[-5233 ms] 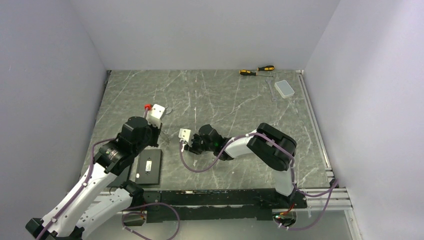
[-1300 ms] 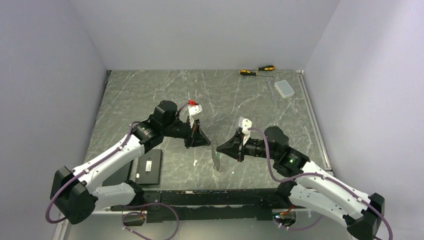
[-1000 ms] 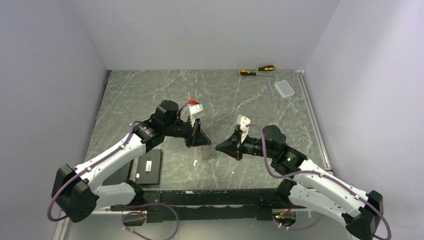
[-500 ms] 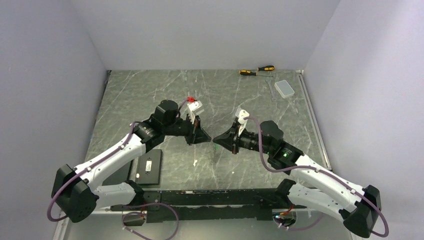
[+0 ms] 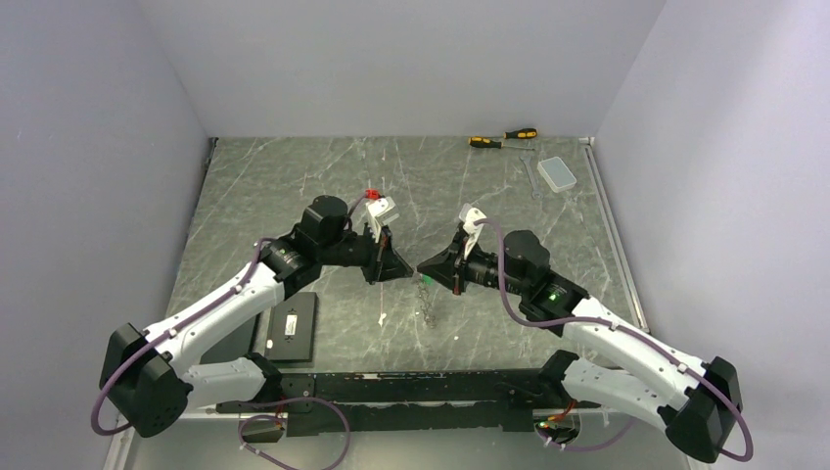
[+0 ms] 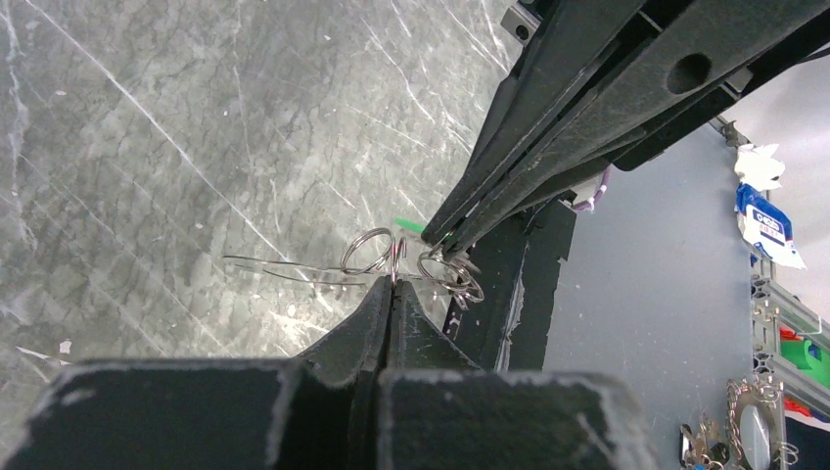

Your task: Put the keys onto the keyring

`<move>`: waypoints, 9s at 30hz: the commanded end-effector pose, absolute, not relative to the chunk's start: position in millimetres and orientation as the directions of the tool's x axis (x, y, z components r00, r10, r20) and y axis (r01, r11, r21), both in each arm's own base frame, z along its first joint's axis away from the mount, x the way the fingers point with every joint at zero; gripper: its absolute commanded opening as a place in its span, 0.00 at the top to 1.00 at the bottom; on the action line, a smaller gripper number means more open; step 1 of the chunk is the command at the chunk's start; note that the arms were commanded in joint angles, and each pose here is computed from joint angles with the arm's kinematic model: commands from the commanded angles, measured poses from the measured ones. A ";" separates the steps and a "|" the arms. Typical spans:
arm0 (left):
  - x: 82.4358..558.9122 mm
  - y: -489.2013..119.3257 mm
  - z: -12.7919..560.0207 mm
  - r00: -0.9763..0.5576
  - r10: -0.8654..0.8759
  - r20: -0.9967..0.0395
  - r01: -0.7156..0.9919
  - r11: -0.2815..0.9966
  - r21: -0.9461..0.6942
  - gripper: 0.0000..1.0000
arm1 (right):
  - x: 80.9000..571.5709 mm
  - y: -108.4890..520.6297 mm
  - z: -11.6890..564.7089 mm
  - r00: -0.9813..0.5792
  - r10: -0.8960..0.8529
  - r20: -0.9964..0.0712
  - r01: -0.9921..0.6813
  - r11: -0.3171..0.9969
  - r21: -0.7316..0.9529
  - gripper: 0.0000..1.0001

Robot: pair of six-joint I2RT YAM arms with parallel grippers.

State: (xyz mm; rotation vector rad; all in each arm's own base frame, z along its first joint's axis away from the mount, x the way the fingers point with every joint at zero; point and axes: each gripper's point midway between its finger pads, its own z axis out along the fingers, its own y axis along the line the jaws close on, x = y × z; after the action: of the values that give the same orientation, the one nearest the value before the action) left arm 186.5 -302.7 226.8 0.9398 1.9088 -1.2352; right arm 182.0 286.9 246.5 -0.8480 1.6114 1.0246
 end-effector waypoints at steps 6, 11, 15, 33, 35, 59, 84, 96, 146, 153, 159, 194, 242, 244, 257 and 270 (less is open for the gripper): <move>184.0 -307.0 245.9 -0.487 0.164 -0.858 0.862 0.250 -0.442 1.00 | 182.6 294.8 283.8 -0.193 0.029 -0.981 -0.923 0.335 0.191 1.00; 183.6 -307.6 245.2 -0.489 0.167 -0.856 0.862 0.246 -0.444 1.00 | 178.2 295.3 286.8 -0.184 0.038 -0.982 -0.932 0.311 0.187 1.00; 182.7 -307.7 245.5 -0.486 0.167 -0.858 0.864 0.241 -0.443 1.00 | 181.9 294.0 285.7 -0.183 0.034 -0.983 -0.926 0.330 0.184 1.00; 178.4 -309.3 247.2 -0.482 0.170 -0.860 0.870 0.211 -0.446 1.00 | 191.2 294.5 286.2 -0.176 0.048 -0.983 -0.914 0.363 0.182 1.00; 178.2 -309.0 248.1 -0.480 0.167 -0.861 0.871 0.208 -0.445 1.00 | 192.6 295.1 284.6 -0.180 0.045 -0.983 -0.912 0.366 0.184 1.00; 175.7 -308.5 251.9 -0.470 0.162 -0.867 0.877 0.195 -0.439 1.00 | 200.9 287.2 282.1 -0.177 0.047 -0.983 -0.891 0.416 0.180 1.00; 174.4 -306.0 258.2 -0.445 0.144 -0.884 0.888 0.194 -0.416 1.00 | 203.8 282.0 273.1 -0.224 0.062 -0.973 -0.873 0.432 0.228 1.00; 174.5 -305.0 259.4 -0.437 0.139 -0.889 0.892 0.196 -0.408 1.00 | 202.9 283.7 272.5 -0.240 0.067 -0.968 -0.876 0.416 0.246 1.00; 174.2 -299.0 265.6 -0.396 0.135 -0.909 0.907 0.215 -0.363 1.00 | 182.4 271.2 278.7 -0.182 0.066 -0.981 -0.907 0.375 0.193 0.46; 164.5 -300.6 273.9 -0.373 0.118 -0.920 0.923 0.150 -0.355 1.00 | 166.1 270.5 283.6 -0.116 0.078 -0.990 -0.944 0.301 0.134 0.46; 156.8 -299.3 281.6 -0.344 0.100 -0.933 0.936 0.109 -0.334 1.00 | 145.3 275.6 285.1 -0.084 0.066 -0.994 -0.980 0.177 0.095 0.46; 149.7 -297.3 288.1 -0.297 0.088 -0.951 0.954 0.070 -0.292 1.00 | 144.8 294.0 288.0 -0.103 0.064 -0.993 -0.992 0.071 0.107 0.84; 155.3 -290.9 279.5 -0.270 0.154 -0.950 0.960 0.122 -0.253 0.82 | 141.5 296.3 292.4 -0.119 0.040 -0.992 -0.992 0.041 0.121 1.00; 155.7 -288.4 275.6 -0.271 0.175 -0.947 0.959 0.135 -0.249 0.80 | 142.2 295.4 290.1 -0.123 0.026 -0.992 -0.991 0.050 0.124 1.00; 156.3 -278.8 268.8 -0.216 0.228 -0.949 0.971 0.156 -0.183 0.59 | 143.1 288.4 283.1 -0.129 -0.039 -0.991 -0.988 0.089 0.125 1.00; 145.0 -270.3 283.5 -0.079 0.286 -0.955 0.996 0.067 -0.062 0.03 | 151.0 271.8 276.4 -0.132 -0.184 -0.974 -0.974 0.207 0.093 1.00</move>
State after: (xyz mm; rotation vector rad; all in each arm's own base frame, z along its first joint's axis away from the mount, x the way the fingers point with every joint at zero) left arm 152.3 -271.5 263.0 1.2668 1.6207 -1.0812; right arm 148.7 276.4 255.3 -1.1366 1.5629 1.1126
